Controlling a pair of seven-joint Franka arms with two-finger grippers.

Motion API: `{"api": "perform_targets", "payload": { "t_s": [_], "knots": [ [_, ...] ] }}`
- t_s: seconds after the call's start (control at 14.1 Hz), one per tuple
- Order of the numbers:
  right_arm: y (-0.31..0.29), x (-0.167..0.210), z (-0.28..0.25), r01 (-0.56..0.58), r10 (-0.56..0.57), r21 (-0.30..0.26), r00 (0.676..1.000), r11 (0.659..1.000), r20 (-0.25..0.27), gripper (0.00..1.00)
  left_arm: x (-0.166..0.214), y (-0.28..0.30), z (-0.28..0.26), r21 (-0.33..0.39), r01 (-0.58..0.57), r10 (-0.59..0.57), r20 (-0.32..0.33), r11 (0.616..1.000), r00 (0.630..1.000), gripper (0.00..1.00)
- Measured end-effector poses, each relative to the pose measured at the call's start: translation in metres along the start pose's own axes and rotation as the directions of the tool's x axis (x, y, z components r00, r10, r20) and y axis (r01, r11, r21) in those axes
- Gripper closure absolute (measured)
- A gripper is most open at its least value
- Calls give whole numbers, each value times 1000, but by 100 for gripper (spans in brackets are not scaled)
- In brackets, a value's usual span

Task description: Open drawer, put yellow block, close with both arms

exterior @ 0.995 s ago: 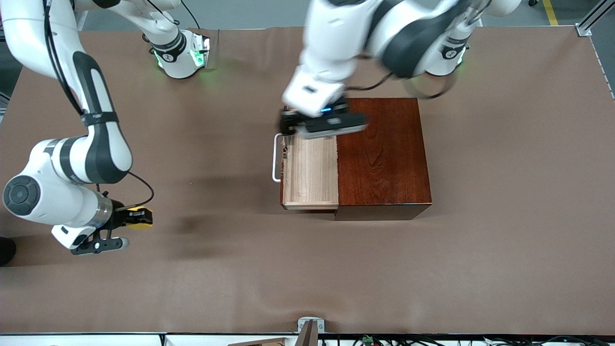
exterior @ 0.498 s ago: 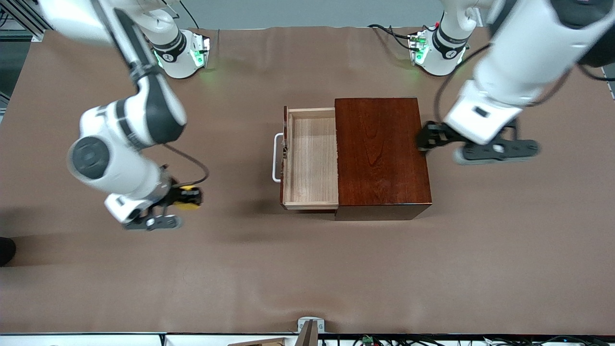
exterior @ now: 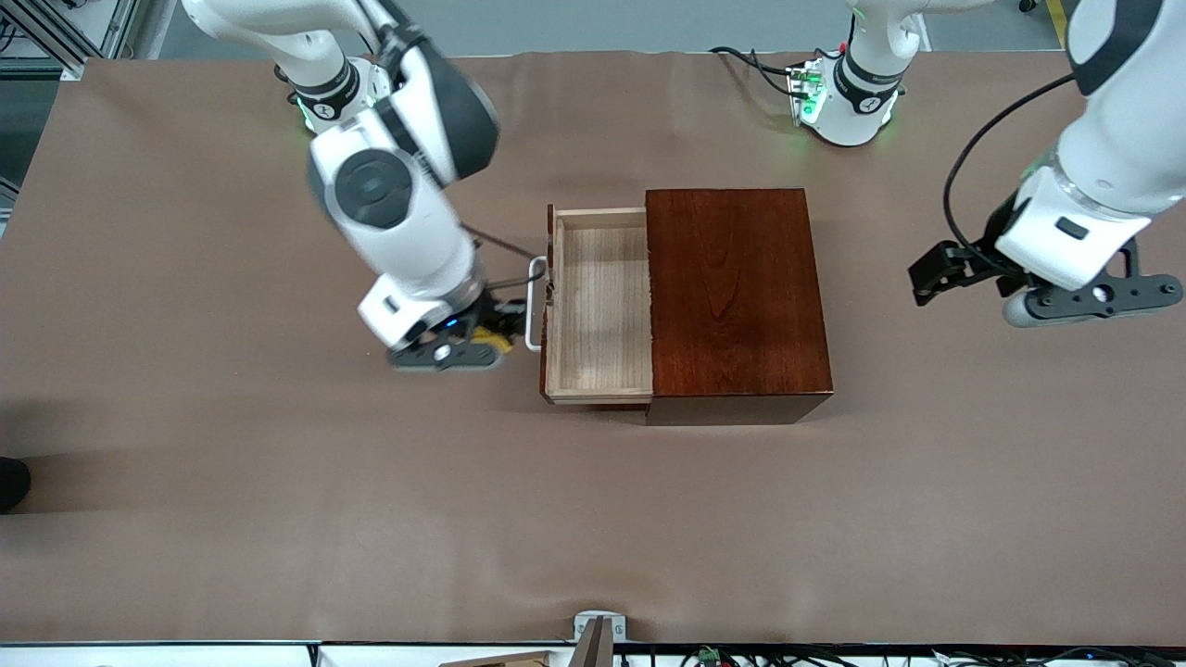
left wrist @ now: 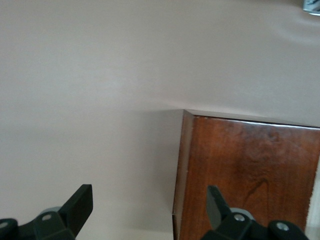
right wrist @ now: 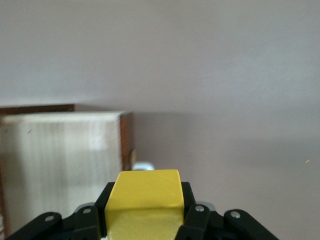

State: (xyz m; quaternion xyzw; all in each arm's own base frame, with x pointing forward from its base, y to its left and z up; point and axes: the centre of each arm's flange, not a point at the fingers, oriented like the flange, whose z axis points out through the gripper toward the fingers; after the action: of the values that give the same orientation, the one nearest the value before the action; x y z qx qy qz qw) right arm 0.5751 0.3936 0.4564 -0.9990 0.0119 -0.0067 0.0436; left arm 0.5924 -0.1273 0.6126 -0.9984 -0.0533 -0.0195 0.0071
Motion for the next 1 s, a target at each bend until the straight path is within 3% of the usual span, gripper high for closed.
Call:
{"api": "perform_targets", "payload": {
  "t_s": [0.28, 0.57, 1.0],
  "knots": [
    [-50, -35, 24, -50, 49, 3, 998, 999, 40, 44, 4, -13, 6, 3, 23, -23, 8, 1000, 1000, 0],
    [-76, -45, 41, -66, 66, 5, 997, 998, 50, 44, 15, -53, 9, -57, 17, -16, 19, 998, 1000, 0],
    [-92, -56, 63, -10, 11, -9, 997, 1000, 71, 44, 19, -62, 15, -47, 29, -28, 21, 998, 999, 0]
  ]
}}
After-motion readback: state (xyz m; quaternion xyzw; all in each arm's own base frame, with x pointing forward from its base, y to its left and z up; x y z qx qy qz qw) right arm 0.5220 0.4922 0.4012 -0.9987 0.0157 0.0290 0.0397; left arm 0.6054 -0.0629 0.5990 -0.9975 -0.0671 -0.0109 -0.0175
